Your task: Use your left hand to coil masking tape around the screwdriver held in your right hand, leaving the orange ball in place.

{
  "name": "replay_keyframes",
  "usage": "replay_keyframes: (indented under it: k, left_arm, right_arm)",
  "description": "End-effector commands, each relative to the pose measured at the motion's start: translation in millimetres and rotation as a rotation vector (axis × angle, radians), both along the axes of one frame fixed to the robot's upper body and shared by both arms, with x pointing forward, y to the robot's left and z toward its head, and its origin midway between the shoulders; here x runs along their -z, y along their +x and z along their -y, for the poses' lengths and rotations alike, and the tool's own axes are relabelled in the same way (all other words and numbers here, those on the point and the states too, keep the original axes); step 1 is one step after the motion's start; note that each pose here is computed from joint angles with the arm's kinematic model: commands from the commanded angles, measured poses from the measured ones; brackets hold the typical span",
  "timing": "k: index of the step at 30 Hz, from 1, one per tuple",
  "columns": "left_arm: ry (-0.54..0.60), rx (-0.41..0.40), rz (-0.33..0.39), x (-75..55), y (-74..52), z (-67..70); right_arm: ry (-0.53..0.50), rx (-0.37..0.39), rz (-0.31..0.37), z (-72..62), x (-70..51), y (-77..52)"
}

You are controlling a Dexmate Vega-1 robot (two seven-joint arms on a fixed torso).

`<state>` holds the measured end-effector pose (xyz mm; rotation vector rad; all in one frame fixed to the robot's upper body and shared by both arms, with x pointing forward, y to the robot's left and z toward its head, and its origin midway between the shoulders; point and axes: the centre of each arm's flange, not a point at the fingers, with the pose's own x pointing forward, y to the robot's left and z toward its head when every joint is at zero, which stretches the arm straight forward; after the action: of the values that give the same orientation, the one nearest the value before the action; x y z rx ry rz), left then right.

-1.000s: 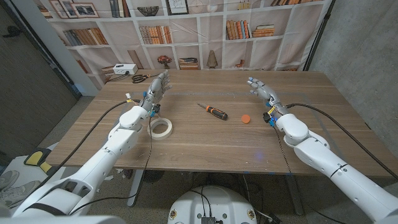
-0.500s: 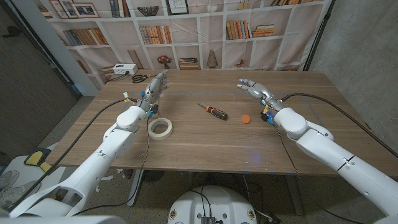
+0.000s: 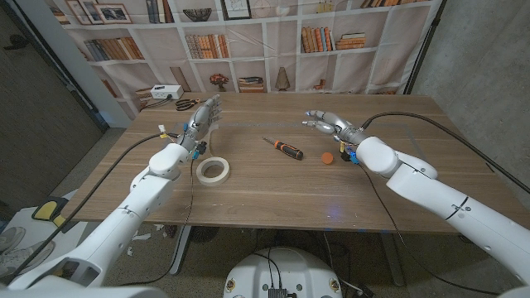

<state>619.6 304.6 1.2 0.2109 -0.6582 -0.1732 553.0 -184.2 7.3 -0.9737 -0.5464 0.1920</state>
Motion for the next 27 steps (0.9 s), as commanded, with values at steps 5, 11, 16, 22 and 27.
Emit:
replay_keyframes:
  k: [5, 11, 16, 22, 27]
  left_arm:
    - [-0.009, 0.007, 0.001, 5.2, -5.1, -4.5]
    - [-0.012, 0.006, 0.0, 6.9, -6.2, -6.5]
    - [-0.013, 0.005, 0.0, 7.7, -6.9, -7.9]
    - [-0.013, 0.004, -0.001, 8.3, -7.8, -9.3]
    - [-0.008, 0.004, -0.003, 8.5, -8.5, -9.6]
  right_arm:
    - [-0.25, 0.132, 0.052, -34.8, -3.5, -9.5]
    - [-0.349, 0.202, 0.069, -46.8, -3.8, -12.5]
    - [-0.415, 0.215, 0.036, -55.6, -3.8, -11.4]
    - [-0.473, 0.22, -0.019, -64.2, -3.3, -6.7]
    - [-0.522, 0.213, -0.06, -73.9, -0.1, -0.1]
